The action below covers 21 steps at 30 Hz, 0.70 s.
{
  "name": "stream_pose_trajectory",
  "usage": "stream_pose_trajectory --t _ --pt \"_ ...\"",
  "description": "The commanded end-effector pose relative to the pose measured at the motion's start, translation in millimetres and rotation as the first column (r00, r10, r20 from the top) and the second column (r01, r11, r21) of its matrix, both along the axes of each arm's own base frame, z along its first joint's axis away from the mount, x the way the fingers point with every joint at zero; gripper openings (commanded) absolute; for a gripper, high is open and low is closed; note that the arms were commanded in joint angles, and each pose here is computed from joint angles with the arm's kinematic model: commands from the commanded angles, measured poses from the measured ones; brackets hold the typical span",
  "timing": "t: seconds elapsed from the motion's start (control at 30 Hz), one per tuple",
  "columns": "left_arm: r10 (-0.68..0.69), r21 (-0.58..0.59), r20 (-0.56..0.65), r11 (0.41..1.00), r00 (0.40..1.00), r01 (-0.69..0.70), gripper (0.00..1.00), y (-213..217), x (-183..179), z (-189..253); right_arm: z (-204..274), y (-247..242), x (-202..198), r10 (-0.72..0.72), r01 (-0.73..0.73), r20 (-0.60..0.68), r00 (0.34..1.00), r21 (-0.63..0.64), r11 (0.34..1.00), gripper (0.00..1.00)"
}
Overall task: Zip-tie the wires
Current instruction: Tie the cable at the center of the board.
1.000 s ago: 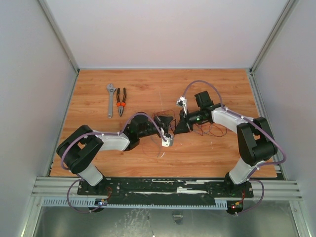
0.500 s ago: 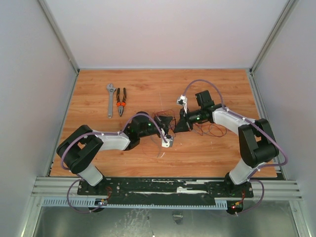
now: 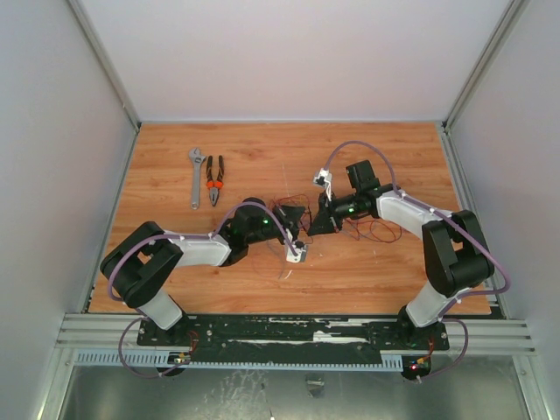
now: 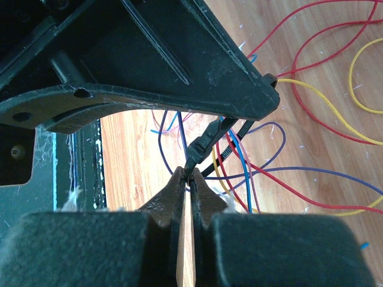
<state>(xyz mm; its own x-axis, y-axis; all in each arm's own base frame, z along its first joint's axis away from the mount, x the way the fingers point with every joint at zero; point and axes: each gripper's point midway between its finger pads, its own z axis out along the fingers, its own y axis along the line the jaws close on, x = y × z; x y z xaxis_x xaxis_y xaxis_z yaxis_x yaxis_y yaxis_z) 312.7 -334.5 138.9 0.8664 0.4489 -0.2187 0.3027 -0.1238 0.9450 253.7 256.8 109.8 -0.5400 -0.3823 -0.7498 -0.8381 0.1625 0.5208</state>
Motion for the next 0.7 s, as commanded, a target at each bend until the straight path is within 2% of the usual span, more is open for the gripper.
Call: stream_pose_trajectory --t 0.0,0.67 --pt "-0.004 0.033 0.062 0.999 0.998 0.002 0.00 -1.6 0.9 7.5 3.7 -0.2 7.0 -0.008 0.008 0.008 1.000 0.000 1.000 0.00" --pt "-0.029 0.084 0.091 0.996 0.995 0.021 0.00 -7.4 -4.5 -2.7 9.4 0.0 20.2 -0.061 0.061 0.016 0.998 0.005 0.998 0.00"
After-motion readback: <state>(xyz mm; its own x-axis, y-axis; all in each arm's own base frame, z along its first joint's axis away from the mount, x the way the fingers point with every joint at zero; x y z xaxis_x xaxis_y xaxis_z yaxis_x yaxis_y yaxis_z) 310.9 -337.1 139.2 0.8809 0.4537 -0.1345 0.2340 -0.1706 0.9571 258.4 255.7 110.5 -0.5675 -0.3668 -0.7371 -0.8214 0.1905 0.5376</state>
